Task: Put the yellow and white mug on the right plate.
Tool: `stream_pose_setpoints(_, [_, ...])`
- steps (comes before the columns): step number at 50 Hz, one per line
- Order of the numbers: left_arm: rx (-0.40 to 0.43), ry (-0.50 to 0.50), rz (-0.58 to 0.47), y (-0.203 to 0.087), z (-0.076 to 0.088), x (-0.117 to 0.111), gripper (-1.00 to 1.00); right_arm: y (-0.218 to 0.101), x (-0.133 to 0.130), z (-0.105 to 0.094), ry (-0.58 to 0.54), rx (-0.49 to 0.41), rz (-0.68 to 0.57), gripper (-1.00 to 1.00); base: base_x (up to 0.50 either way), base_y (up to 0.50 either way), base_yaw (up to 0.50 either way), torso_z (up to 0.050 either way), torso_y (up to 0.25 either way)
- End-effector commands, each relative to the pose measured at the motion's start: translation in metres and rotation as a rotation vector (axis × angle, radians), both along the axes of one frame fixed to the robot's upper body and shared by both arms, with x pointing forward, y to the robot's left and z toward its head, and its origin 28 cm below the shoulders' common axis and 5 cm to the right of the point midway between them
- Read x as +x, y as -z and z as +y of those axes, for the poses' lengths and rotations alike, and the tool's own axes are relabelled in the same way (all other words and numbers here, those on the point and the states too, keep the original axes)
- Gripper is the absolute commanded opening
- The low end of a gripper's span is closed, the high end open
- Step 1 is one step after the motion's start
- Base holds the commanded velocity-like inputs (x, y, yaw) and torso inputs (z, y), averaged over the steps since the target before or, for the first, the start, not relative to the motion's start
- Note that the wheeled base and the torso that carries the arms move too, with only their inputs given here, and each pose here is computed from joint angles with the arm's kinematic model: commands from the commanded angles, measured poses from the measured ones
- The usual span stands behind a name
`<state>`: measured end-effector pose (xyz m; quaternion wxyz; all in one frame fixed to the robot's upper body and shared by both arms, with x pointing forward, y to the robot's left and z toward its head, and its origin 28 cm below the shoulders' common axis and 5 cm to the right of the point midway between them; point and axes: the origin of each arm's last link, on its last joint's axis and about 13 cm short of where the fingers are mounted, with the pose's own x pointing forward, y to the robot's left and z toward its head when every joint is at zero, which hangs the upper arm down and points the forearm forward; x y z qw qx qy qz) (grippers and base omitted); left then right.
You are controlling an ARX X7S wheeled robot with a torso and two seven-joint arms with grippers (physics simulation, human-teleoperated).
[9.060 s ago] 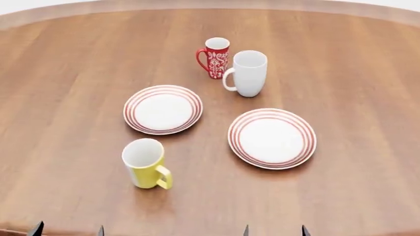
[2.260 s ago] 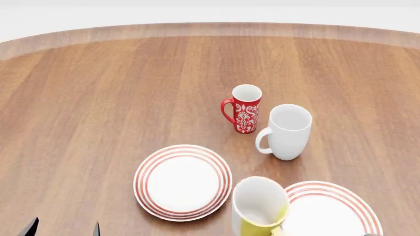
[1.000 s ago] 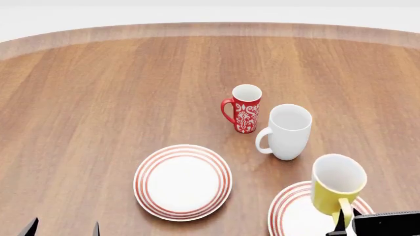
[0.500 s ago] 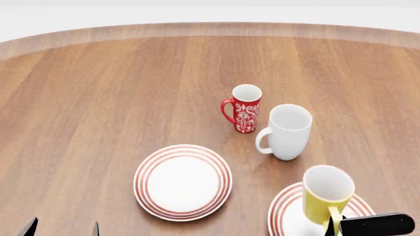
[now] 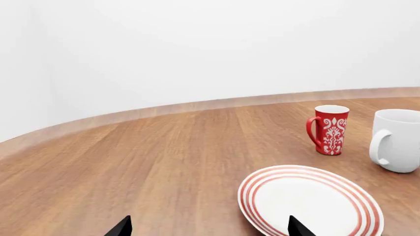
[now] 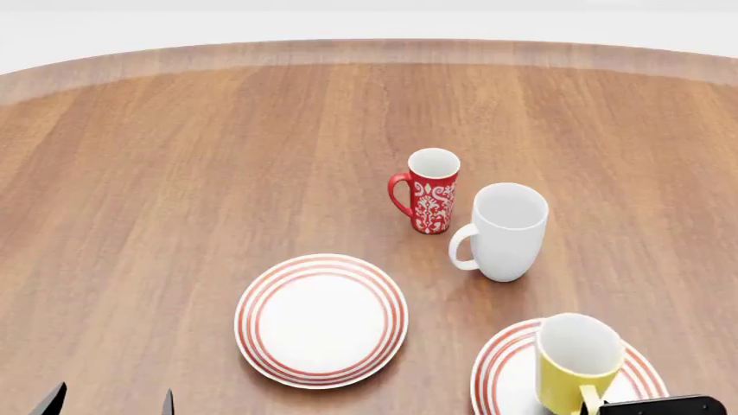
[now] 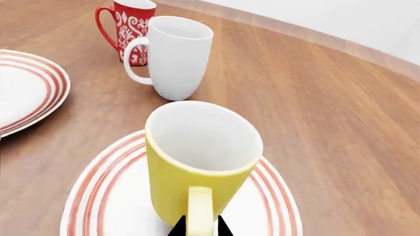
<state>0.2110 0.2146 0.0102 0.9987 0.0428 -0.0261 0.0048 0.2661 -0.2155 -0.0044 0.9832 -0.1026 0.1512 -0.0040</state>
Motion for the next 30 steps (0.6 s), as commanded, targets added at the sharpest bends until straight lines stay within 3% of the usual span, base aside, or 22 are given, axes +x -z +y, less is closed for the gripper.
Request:
stream_pose_setpoints(1, [0.002,0.006,-0.019,-0.001,-0.001,0.001,1.00,0.003,0.001,0.002,-0.005,0.010,-0.010,-1.00,0.00,0.00,0.00,0.000,0.000])
stream_pose_setpoints(7, [0.002,0.005,-0.019,-0.001,-0.001,0.001,1.00,0.003,0.001,0.003,-0.013,0.016,-0.010,-1.00,0.00,0.00,0.00,0.000,0.000])
stream_pose_setpoints(8, [0.002,0.005,-0.019,-0.001,-0.001,0.001,1.00,0.003,0.001,0.004,-0.019,0.022,-0.008,1.00,0.00,0.00,0.00,0.000,0.000])
stream_pose_setpoints(30, [0.002,0.005,-0.020,-0.001,-0.001,0.002,1.00,-0.011,-0.009,0.008,-0.091,0.042,-0.070,1.00,0.00,0.00,0.00,0.000,0.000])
